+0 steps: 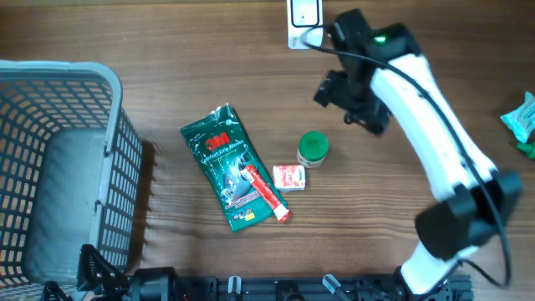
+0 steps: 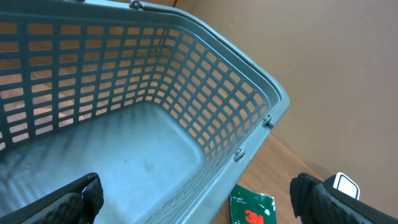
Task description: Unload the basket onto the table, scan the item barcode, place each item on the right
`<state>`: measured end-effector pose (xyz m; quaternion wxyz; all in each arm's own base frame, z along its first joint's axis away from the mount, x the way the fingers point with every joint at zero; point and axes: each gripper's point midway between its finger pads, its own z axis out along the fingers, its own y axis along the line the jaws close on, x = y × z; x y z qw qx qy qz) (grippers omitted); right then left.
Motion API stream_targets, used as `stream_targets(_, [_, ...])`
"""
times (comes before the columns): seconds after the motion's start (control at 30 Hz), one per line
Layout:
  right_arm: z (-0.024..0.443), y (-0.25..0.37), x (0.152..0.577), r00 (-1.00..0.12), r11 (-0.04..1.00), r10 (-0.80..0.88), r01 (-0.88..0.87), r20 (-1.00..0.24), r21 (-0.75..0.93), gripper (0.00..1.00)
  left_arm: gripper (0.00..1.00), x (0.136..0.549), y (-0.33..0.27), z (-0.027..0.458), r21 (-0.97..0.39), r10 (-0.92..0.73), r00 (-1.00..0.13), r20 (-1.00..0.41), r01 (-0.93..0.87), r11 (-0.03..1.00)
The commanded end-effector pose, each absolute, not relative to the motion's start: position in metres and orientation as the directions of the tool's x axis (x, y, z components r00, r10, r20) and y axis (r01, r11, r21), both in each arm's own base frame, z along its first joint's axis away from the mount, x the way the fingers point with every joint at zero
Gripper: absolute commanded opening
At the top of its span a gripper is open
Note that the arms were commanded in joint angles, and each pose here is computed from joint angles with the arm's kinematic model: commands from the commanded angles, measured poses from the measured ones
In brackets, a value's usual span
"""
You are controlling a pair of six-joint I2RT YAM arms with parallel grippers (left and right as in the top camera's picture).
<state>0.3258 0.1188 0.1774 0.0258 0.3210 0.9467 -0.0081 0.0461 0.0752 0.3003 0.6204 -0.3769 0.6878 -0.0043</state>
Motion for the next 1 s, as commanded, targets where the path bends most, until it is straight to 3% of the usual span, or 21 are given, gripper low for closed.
stream_targets(0.0, [0.195,0.125,0.298,-0.288,0.288,0.957,0.958,0.041,0.003,1.0,1.0,0.047,0.074,0.29,-0.465,-0.532,0.027,-0.846,-0.524,0.713])
stream_targets(0.07, [0.192,0.145,0.294,-0.19,0.192,0.975,0.981,0.118,-0.012,1.0,1.0,0.047,0.074,0.29,-0.465,-0.532,0.027,-0.846,-0.524,0.713])
stream_targets(0.27, [0.15,0.177,0.289,-0.176,0.193,0.96,0.979,0.219,-0.06,1.0,1.0,0.047,0.074,0.29,-0.465,-0.532,0.027,-0.846,-0.524,0.713])
stream_targets(0.4, [0.122,0.182,0.292,-0.174,0.191,0.955,0.98,0.239,-0.052,1.0,1.0,0.047,0.074,0.29,-0.465,-0.532,0.027,-0.846,-0.524,0.713])
stream_targets(0.53, [0.083,0.179,0.294,-0.06,0.074,0.973,0.996,0.222,-0.054,1.0,1.0,0.047,0.074,0.29,-0.465,-0.532,0.027,-0.846,-0.524,0.713])
stream_targets(0.8, [0.046,0.182,0.3,-0.05,0.068,0.977,0.995,0.209,-0.079,1.0,1.0,0.047,0.074,0.29,-0.465,-0.532,0.027,-0.846,-0.524,0.714])
stream_targets(0.97, [0.026,0.18,0.297,-0.068,0.093,0.979,0.988,0.193,-0.124,0.86,1.0,0.047,0.074,0.29,-0.465,-0.532,0.027,-0.846,-0.524,0.713])
